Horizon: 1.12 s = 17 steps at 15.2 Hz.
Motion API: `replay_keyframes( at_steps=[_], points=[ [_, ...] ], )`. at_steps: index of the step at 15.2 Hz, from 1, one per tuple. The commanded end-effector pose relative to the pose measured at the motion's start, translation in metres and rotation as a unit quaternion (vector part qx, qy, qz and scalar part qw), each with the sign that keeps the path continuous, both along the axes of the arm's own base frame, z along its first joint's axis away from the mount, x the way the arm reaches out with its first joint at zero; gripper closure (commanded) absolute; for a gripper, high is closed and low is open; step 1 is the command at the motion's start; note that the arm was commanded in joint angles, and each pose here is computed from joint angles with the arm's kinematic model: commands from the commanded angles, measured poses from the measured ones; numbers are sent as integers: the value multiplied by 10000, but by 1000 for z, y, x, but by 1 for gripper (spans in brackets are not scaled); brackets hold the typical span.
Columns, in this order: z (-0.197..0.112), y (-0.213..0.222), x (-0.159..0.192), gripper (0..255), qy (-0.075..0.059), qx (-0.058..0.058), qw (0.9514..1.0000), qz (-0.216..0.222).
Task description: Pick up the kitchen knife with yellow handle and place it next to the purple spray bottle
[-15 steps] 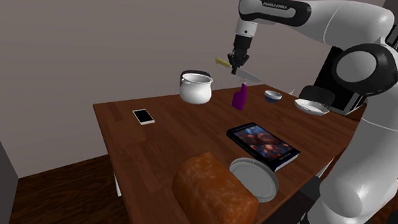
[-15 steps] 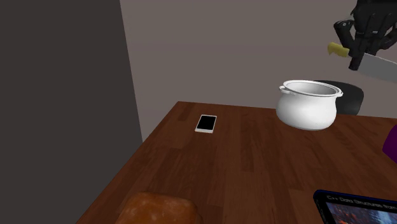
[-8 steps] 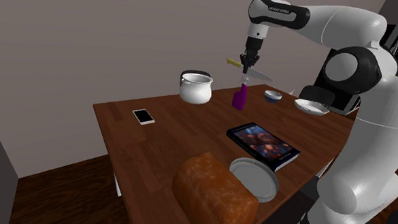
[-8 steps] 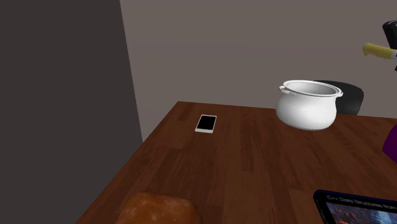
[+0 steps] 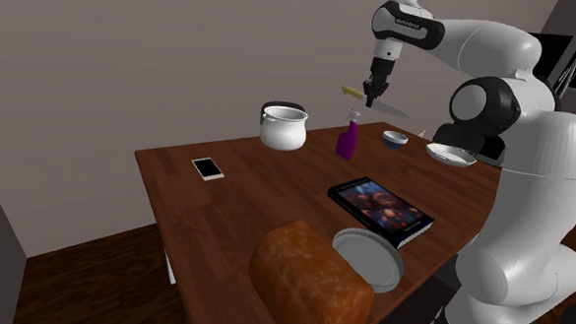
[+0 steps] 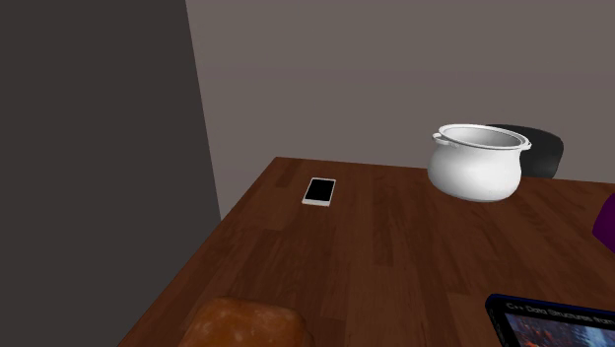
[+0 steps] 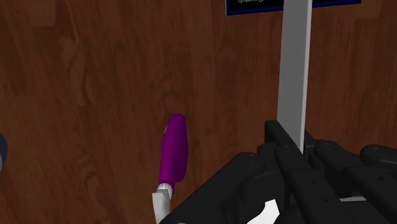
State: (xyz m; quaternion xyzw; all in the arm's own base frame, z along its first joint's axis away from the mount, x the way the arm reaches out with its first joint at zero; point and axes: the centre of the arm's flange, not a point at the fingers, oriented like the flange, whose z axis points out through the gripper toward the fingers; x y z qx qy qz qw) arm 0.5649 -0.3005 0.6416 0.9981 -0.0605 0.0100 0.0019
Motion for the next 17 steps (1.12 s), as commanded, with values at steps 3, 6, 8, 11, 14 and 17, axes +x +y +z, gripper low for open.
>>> replay_keyframes(
  at_steps=[3,6,8,11,14,17],
  points=[
    [-20,-3,0,255,-2,0,10000,5],
    [-36,-3,0,255,-2,0,10000,5],
    [-46,-3,0,255,-2,0,10000,5],
    [-62,-3,0,255,-2,0,10000,5],
    [-78,-3,0,255,-2,0,10000,5],
    [-94,-3,0,255,-2,0,10000,5]
  ],
)
